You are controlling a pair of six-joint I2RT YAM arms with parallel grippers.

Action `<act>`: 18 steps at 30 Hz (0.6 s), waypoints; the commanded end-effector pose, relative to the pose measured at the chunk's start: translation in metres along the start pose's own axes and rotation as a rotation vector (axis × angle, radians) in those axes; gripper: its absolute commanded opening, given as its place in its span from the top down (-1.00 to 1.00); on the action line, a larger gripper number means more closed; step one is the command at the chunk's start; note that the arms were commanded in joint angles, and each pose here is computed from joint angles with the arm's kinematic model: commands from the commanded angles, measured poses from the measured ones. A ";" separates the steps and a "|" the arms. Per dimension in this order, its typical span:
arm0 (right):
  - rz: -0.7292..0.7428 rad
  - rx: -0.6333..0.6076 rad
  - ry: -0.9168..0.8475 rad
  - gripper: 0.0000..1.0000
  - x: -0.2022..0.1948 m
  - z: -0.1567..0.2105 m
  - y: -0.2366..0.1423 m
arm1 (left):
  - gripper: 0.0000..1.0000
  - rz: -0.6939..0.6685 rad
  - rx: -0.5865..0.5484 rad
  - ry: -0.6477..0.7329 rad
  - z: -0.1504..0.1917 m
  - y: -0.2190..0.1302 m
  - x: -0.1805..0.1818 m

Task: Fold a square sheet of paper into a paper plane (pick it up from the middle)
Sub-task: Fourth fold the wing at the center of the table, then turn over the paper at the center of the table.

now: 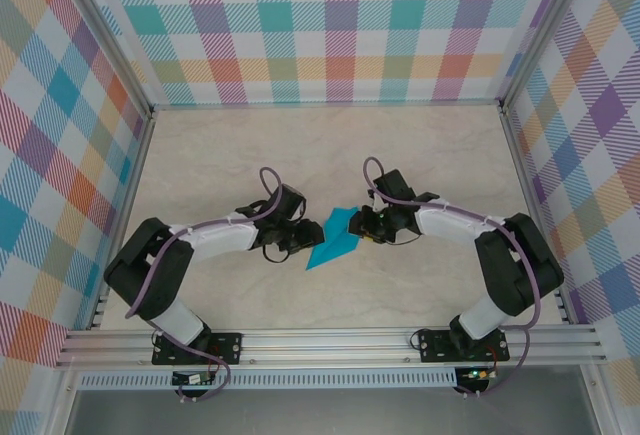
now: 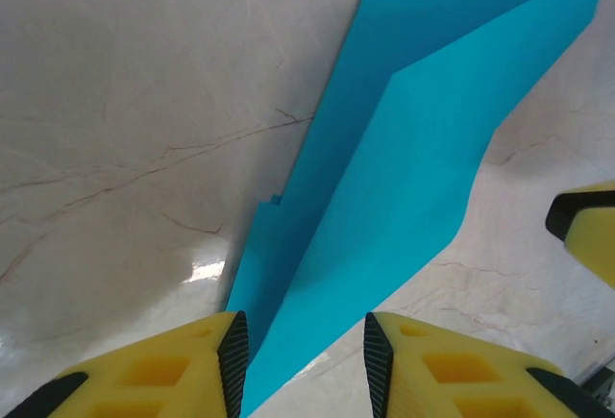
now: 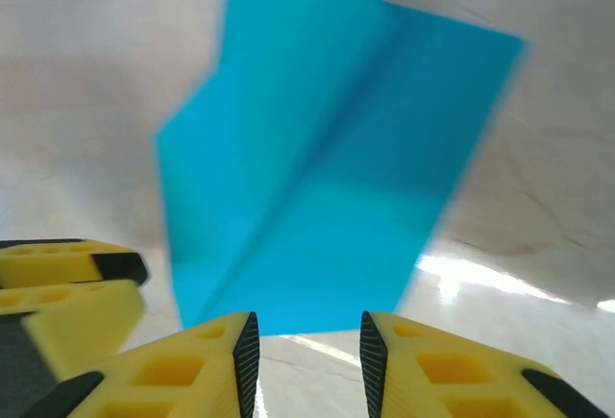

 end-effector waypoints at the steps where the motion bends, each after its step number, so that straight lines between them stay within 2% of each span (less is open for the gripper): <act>1: -0.018 0.002 0.122 0.26 -0.003 0.005 0.001 | 0.20 0.017 0.053 0.033 0.003 0.005 -0.001; 8: -0.077 0.054 0.188 0.26 -0.004 0.009 0.016 | 0.20 -0.034 0.083 0.038 0.008 0.009 0.009; 18: -0.040 0.072 0.243 0.29 -0.014 0.010 0.028 | 0.25 -0.022 0.124 0.021 0.017 0.018 0.009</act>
Point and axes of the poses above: each hand's point on the last joint's axis, 136 mm out from that joint toward the fingers, its own y axis out along the fingers, its own x axis along the line the jaws close on, z = x × y, the point moved 4 cm from there along -y, back along the fingers, and after that the axes turned 7 degrees about y, right-handed, at the moved point
